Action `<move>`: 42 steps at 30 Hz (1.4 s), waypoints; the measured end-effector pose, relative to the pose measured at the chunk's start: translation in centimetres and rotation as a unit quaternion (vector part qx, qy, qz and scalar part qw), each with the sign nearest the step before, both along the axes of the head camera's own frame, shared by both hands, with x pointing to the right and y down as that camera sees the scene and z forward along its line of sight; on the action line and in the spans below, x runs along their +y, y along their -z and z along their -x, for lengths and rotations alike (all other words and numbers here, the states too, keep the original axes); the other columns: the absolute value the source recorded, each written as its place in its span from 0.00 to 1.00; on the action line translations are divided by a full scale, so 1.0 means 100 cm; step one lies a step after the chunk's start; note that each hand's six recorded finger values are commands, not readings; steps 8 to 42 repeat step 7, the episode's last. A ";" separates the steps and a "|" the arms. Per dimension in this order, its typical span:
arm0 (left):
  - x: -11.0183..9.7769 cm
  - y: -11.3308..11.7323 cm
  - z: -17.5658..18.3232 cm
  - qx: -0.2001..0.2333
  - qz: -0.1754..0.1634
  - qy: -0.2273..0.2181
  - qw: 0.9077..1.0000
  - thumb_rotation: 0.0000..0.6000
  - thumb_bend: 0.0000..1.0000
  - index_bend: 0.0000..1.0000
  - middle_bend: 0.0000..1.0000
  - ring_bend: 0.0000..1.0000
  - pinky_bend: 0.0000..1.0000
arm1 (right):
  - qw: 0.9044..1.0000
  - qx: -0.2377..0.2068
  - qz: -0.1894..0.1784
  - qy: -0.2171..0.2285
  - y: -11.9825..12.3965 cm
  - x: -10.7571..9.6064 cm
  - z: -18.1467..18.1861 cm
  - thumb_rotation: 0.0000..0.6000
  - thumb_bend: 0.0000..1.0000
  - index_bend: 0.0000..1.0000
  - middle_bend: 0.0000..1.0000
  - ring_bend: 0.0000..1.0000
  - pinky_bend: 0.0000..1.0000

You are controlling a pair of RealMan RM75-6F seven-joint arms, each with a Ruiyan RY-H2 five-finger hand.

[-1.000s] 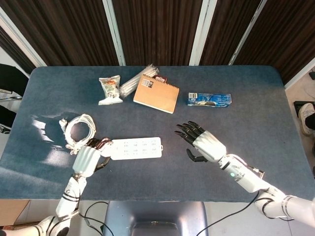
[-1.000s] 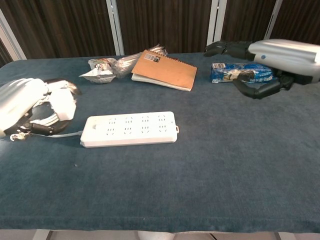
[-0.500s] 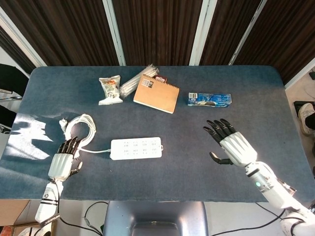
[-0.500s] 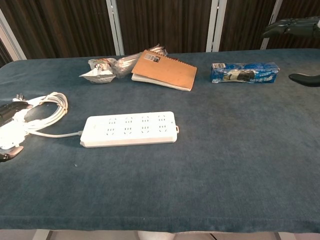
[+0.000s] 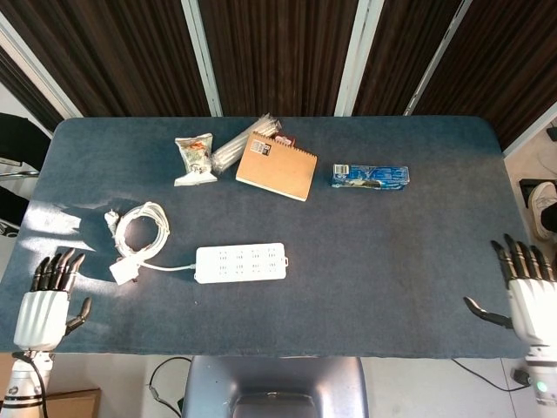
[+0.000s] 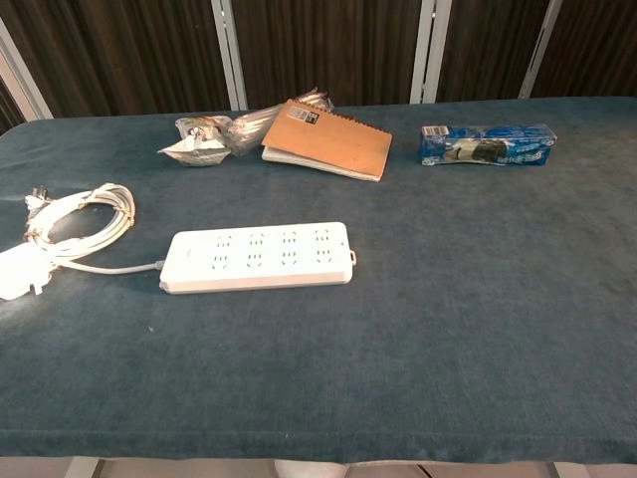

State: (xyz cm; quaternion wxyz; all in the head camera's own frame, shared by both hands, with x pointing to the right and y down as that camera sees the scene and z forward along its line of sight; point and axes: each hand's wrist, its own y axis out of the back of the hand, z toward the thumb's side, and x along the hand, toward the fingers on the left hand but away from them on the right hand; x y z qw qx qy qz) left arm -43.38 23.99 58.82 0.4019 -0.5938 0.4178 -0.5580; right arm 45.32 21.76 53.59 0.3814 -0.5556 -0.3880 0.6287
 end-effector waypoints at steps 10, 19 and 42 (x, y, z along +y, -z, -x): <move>0.002 0.012 0.010 -0.015 -0.030 -0.012 0.999 1.00 0.39 0.00 0.00 0.00 0.05 | 1.000 -0.016 -0.018 0.000 0.007 0.008 -0.009 0.75 0.30 0.00 0.00 0.00 0.00; 0.002 0.012 0.010 -0.015 -0.030 -0.012 0.999 1.00 0.39 0.00 0.00 0.00 0.05 | 1.000 -0.016 -0.018 0.000 0.007 0.008 -0.009 0.75 0.30 0.00 0.00 0.00 0.00; 0.002 0.012 0.010 -0.015 -0.030 -0.012 0.999 1.00 0.39 0.00 0.00 0.00 0.05 | 1.000 -0.016 -0.018 0.000 0.007 0.008 -0.009 0.75 0.30 0.00 0.00 0.00 0.00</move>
